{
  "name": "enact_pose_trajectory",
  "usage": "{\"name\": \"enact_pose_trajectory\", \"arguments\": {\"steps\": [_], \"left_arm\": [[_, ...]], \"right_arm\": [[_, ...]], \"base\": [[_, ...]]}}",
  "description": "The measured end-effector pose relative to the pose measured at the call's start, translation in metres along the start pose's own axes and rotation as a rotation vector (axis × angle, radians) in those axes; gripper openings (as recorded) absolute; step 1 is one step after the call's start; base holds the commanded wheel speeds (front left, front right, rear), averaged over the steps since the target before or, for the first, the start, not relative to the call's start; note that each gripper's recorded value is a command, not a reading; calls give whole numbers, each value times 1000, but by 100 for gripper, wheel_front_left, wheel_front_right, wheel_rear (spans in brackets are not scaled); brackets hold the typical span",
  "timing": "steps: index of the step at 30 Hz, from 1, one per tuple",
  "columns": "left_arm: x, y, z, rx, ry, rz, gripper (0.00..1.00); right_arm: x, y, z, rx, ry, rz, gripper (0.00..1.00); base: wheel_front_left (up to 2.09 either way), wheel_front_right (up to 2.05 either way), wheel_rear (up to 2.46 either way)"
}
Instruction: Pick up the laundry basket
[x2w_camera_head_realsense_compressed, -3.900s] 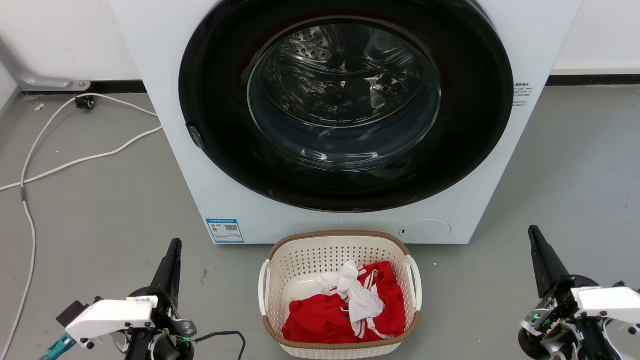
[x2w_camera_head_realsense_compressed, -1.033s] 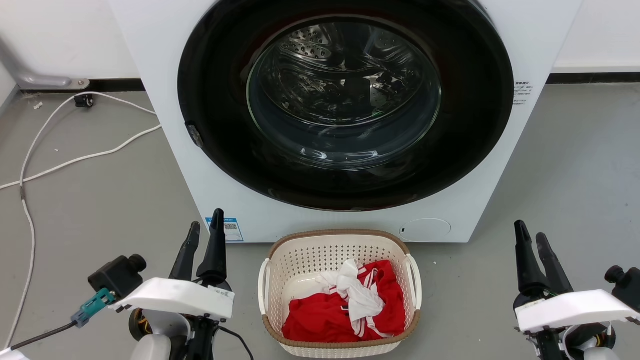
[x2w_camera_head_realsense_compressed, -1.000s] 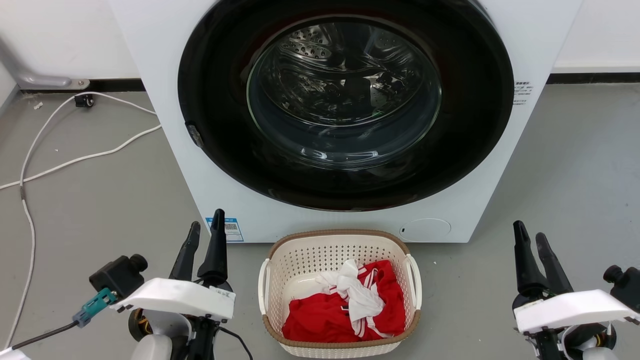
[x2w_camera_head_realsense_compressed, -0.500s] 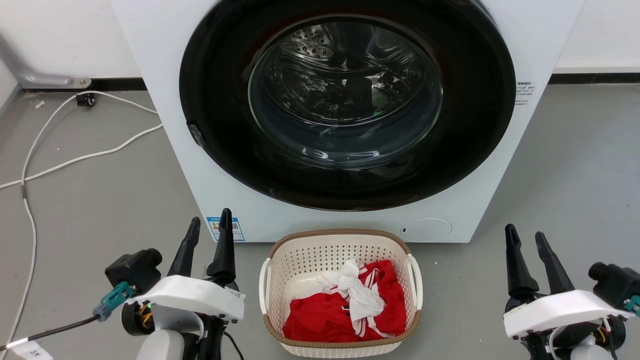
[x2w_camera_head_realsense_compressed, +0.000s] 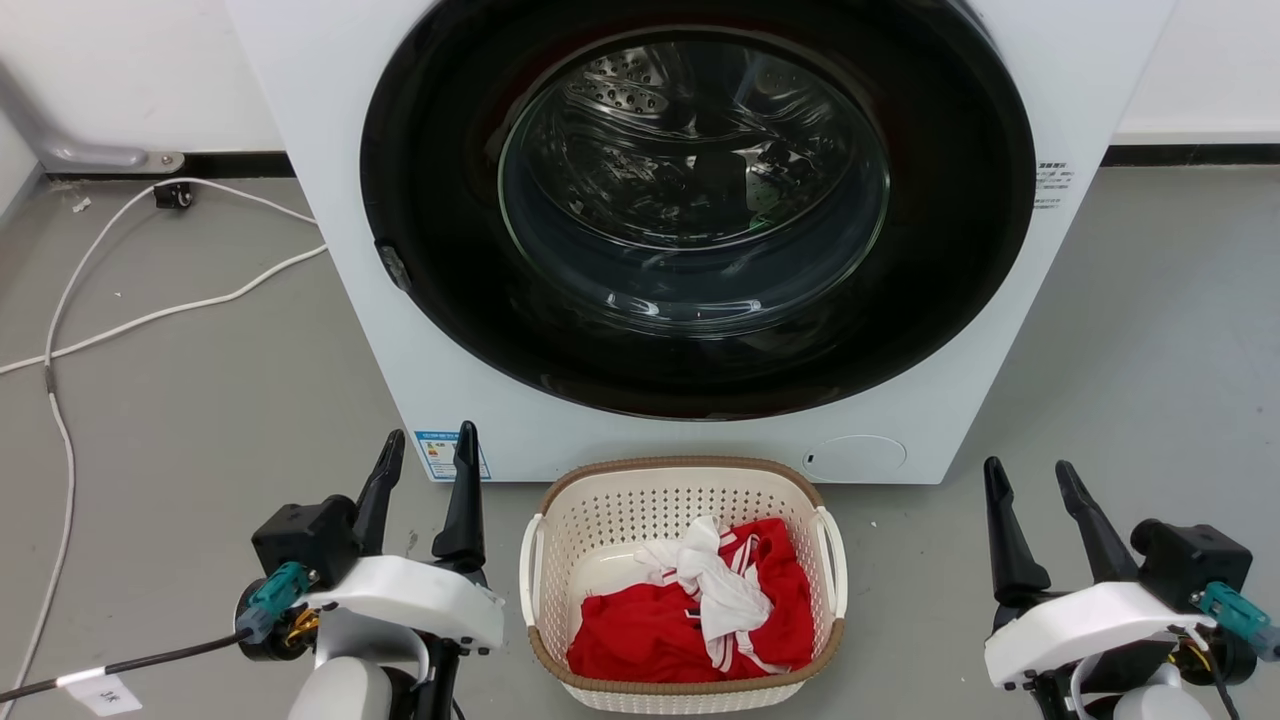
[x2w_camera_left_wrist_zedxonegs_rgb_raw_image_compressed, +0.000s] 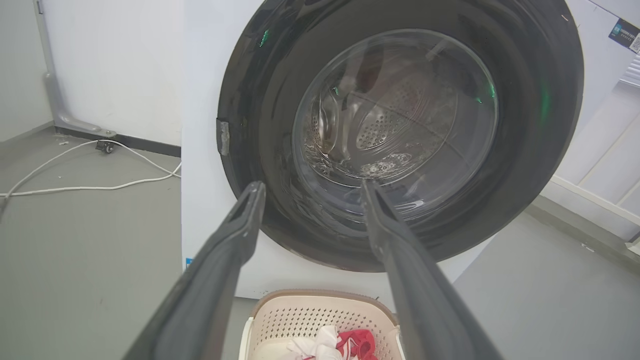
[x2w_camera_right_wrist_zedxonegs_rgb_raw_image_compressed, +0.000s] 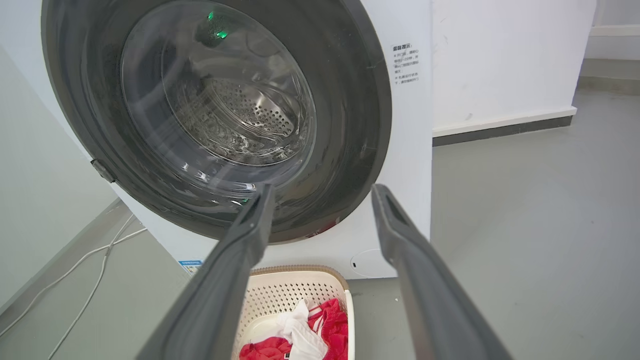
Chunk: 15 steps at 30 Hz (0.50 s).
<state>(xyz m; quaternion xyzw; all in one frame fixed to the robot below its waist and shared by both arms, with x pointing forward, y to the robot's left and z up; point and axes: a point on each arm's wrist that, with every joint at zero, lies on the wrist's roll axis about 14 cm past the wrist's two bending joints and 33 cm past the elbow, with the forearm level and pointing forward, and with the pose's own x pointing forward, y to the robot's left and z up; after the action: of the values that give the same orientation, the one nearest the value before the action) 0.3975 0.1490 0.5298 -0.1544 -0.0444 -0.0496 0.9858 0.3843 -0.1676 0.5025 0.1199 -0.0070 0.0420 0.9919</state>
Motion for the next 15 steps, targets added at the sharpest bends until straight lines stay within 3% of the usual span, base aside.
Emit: {"name": "enact_pose_trajectory", "arguments": {"steps": [15], "left_arm": [[-1, -3, -2, 139, -7, -12, 100]], "right_arm": [[1, 7, 1, -165, 1, 39, 100]], "base": [[0, 0, 0]]}}
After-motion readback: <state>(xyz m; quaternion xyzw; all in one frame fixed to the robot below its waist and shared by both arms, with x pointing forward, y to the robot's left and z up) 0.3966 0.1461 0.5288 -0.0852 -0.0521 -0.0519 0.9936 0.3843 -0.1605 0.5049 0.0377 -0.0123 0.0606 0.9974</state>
